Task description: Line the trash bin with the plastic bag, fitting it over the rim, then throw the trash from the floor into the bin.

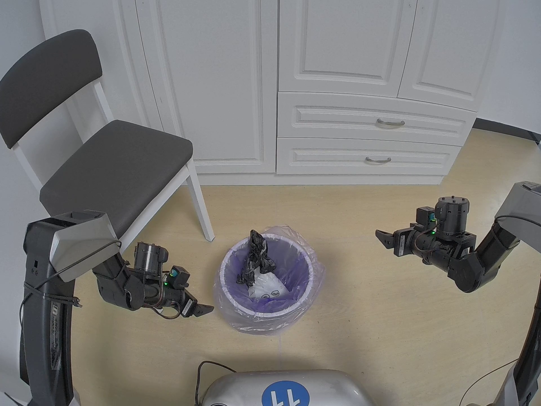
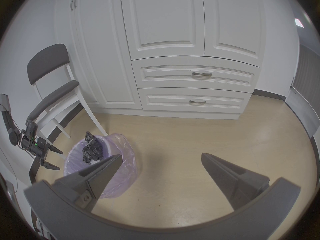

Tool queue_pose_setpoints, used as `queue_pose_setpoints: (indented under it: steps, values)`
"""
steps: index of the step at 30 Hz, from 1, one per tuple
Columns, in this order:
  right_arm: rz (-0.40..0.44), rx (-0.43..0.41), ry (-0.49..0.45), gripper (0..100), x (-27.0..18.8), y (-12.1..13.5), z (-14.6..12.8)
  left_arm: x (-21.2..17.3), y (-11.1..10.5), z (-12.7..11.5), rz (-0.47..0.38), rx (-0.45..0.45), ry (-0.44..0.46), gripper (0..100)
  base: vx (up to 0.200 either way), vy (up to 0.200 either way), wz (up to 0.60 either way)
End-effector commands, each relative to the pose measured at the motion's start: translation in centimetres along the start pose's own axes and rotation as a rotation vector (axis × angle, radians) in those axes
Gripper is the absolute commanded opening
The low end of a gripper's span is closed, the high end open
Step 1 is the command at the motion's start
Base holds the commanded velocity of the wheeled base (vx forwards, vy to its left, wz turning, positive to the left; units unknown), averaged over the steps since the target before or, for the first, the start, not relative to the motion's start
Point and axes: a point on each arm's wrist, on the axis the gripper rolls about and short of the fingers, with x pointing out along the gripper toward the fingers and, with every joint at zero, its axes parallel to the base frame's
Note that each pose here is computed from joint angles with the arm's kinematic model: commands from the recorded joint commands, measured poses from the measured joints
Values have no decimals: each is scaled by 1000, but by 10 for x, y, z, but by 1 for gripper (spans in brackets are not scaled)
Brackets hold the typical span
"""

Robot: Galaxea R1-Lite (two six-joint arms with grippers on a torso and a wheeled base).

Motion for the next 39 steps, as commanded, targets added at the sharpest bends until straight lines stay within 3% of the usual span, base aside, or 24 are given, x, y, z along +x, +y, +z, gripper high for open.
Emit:
queue_pose_setpoints:
  steps: [1,5,10,17,39]
  values:
    - [-1,0,6,100,2,-1,-2,7,5,1,-4,-1,-10,100,0,0,0]
    - [-1,-8,7,100,2,-1,-3,14,12,12,-35,-7,11,100,0,0,0]
    - [-1,-12,7,100,1,-2,-3,23,18,25,-61,66,38,100,0,0,0]
    - [1,-12,15,100,1,-3,-5,33,20,40,-91,67,65,100,0,0,0]
    - [-42,-17,-9,100,-1,-28,1,67,46,64,-56,84,28,100,0,0,0]
